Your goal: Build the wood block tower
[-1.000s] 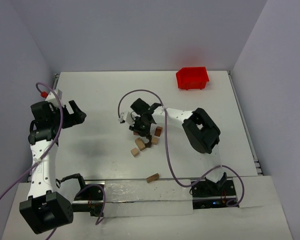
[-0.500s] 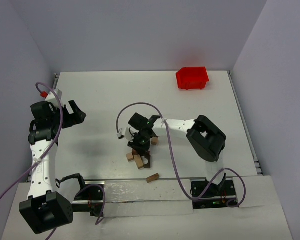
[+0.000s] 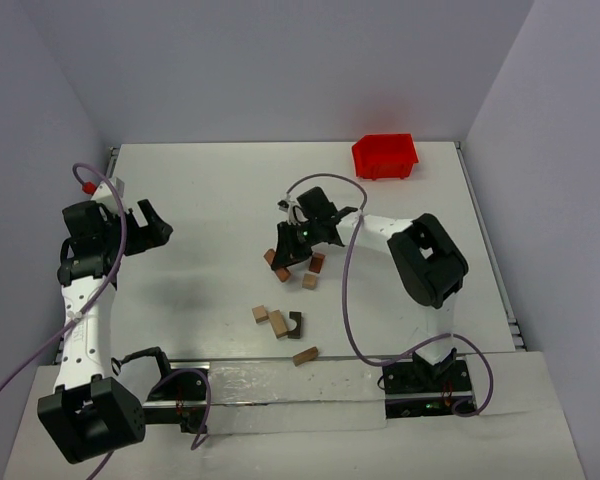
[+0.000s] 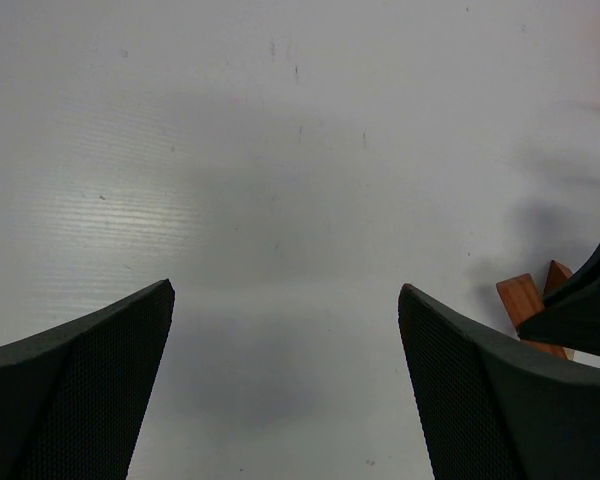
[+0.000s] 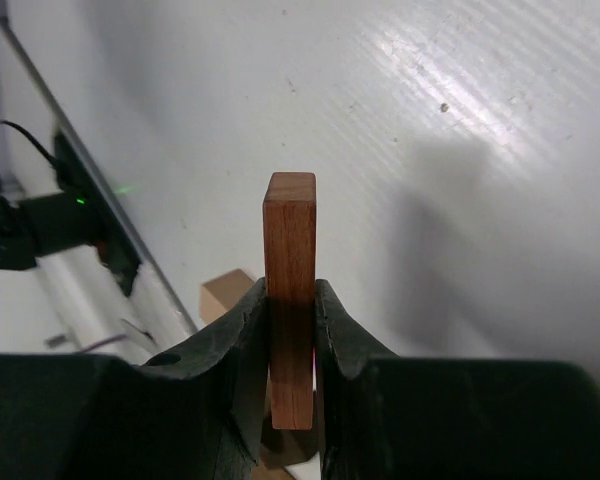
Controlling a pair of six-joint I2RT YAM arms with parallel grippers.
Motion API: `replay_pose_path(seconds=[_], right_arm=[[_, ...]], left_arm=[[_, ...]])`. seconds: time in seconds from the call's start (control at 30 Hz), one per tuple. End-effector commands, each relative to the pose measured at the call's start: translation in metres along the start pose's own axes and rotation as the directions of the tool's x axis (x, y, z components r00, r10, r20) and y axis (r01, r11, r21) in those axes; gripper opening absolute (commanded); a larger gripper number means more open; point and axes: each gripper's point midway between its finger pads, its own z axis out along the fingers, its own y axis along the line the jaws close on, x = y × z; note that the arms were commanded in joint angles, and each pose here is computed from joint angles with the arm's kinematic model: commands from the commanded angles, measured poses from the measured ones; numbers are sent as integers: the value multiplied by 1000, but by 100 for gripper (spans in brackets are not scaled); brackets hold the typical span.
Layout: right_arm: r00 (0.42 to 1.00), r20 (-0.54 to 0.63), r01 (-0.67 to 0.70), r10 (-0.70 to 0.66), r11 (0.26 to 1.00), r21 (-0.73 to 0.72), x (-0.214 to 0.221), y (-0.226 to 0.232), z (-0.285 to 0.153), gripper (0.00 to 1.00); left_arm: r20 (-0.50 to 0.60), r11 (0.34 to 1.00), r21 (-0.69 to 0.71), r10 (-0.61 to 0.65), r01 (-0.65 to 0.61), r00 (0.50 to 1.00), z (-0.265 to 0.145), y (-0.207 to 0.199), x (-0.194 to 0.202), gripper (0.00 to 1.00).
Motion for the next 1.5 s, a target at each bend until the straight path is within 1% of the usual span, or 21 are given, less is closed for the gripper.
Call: replay_pose_path(seconds=[0.0,0.03,0.1,0.13,0.2,0.37,0.47,0.53,0.6,0.63,0.67,0.7,0.77,0.83,0.97,1.13,1.17,1.23,1.33,1.47], right_arm=[[970,62,-229,235,970,-84,-12,12,19,0],[966,80,-237,244,968,-85,-15,10,20,0],[945,96,-309,314,949,-58,-15,1,26,0],[942,109,-313,316,949,-48,-17,-2,27,1],[921,144,-367,362,930,6,-15,-16,31,7],[890,218,-424,400,903,74,-19,-37,35,21],[878,259,-444,403,887,125,-22,-49,37,26],[871,267,-461,413,874,152,-21,-56,37,28],[866,266,-479,424,855,199,-16,-64,37,33],[865,268,-483,424,847,223,-14,-68,36,34],[862,282,-491,422,834,252,-13,-73,34,48],[859,293,-496,421,826,268,-12,-76,32,55],[855,302,-503,421,817,282,-12,-79,30,64],[855,293,-505,428,816,282,-10,-79,31,66],[867,279,-487,413,822,296,-8,-80,31,67],[875,280,-475,395,811,341,-3,-86,20,70],[871,295,-479,392,809,341,-6,-86,15,79],[871,304,-480,386,802,356,-1,-88,10,86],[871,299,-482,390,797,365,6,-90,7,86],[877,302,-468,374,807,361,1,-86,4,86]], left_arm=[[61,999,-2,35,-35,998,-5,-1,-20,99],[62,999,-3,37,-37,997,-6,-1,-20,99],[57,999,-5,35,-35,998,-5,0,-18,99],[53,999,-6,34,-34,998,-4,0,-17,99],[47,1000,-8,28,-28,999,-2,1,-15,99],[49,1000,5,19,-19,999,1,0,-14,99],[44,1000,1,24,-24,999,1,1,-14,99],[47,1000,-4,30,-30,998,0,2,-14,99],[49,999,-9,35,-34,998,1,3,-14,99],[47,999,-10,35,-34,998,1,3,-13,99],[44,999,-18,32,-32,999,2,5,-13,99],[41,999,-22,31,-30,999,3,6,-12,99],[41,999,-27,29,-28,999,4,7,-13,99],[38,999,-24,26,-25,999,4,7,-12,99],[40,999,-24,28,-27,999,5,7,-13,99],[44,999,-32,36,-35,998,4,9,-12,99],[42,999,-33,33,-31,999,4,9,-11,99],[42,999,-32,30,-28,999,5,9,-11,99],[45,999,-27,30,-29,999,5,8,-12,99],[43,999,-30,33,-32,999,5,9,-12,99]])
